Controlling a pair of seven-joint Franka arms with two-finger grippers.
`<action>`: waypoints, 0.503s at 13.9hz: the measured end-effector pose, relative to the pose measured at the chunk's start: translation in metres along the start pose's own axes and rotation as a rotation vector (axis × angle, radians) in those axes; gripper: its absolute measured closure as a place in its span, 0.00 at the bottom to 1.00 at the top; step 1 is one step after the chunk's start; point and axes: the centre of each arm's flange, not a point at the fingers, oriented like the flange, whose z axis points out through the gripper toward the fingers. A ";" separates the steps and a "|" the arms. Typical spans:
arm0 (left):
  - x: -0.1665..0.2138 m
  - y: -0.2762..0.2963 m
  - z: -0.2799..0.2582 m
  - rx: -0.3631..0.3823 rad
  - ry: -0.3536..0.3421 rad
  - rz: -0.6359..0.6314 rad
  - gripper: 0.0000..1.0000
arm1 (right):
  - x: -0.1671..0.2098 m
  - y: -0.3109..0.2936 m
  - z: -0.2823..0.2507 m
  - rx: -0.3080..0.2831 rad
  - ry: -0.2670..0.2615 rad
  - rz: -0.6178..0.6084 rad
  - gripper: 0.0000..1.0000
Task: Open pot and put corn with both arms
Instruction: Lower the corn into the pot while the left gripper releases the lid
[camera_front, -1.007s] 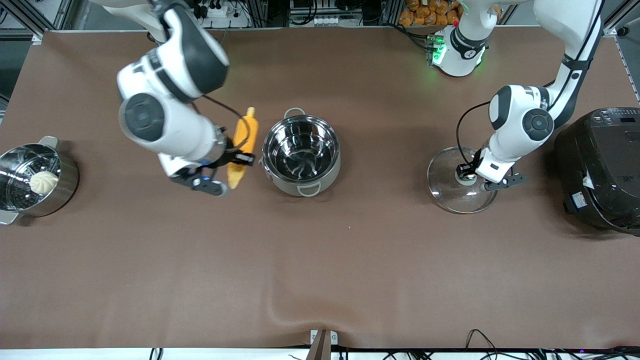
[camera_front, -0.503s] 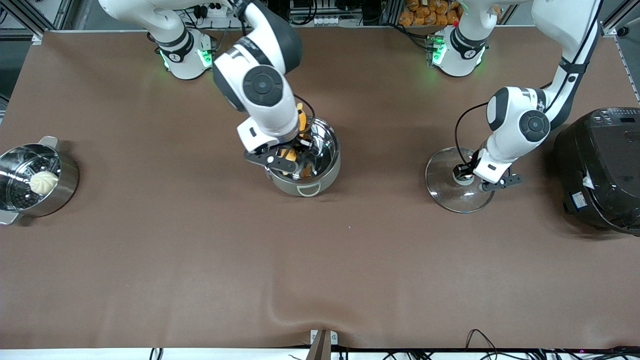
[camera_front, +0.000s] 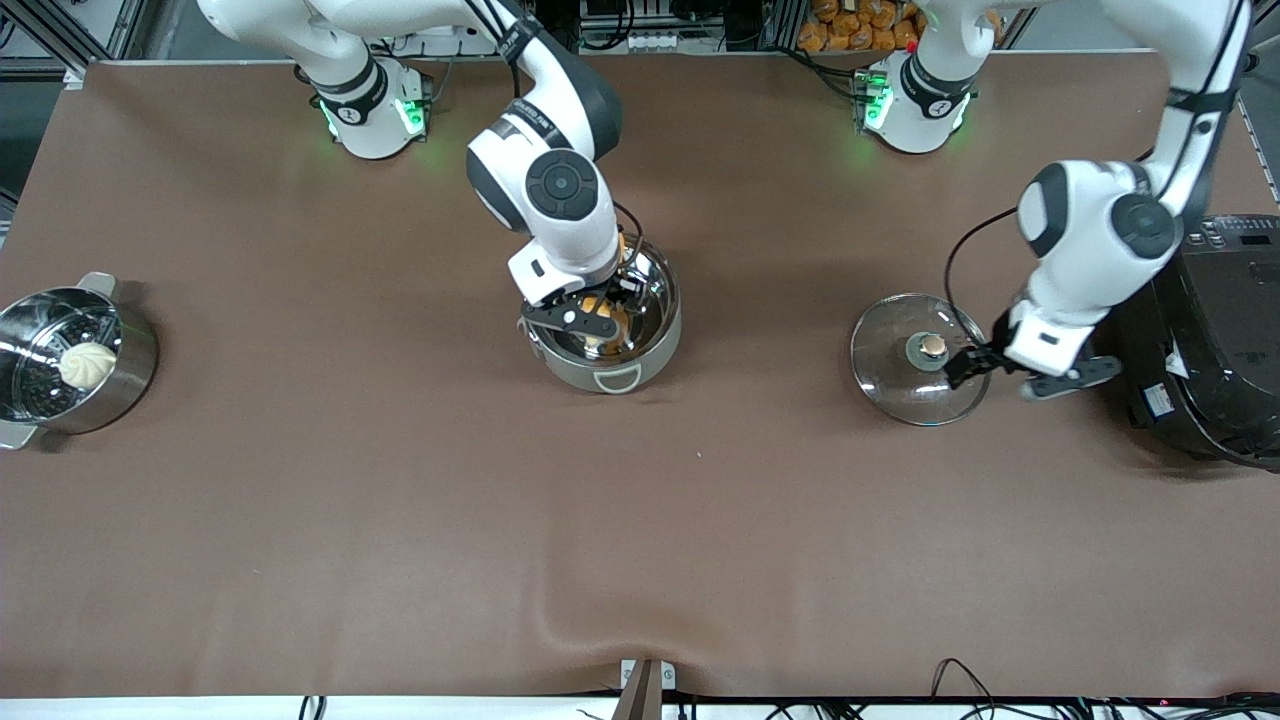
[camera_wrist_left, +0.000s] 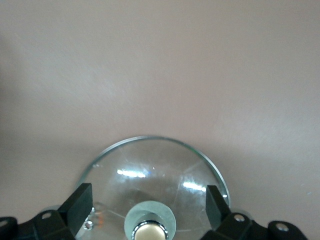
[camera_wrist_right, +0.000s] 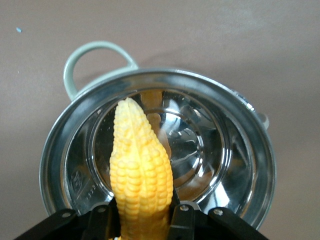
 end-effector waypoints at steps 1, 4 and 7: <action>0.007 0.002 -0.020 0.007 -0.013 -0.001 0.00 | -0.003 -0.002 0.000 0.000 0.000 -0.005 0.67; 0.032 0.014 -0.088 0.033 -0.075 0.003 0.00 | -0.005 -0.003 0.002 0.001 0.002 -0.008 0.67; 0.050 0.021 -0.142 0.041 -0.099 0.016 0.00 | -0.006 -0.002 0.010 0.008 0.007 -0.010 0.67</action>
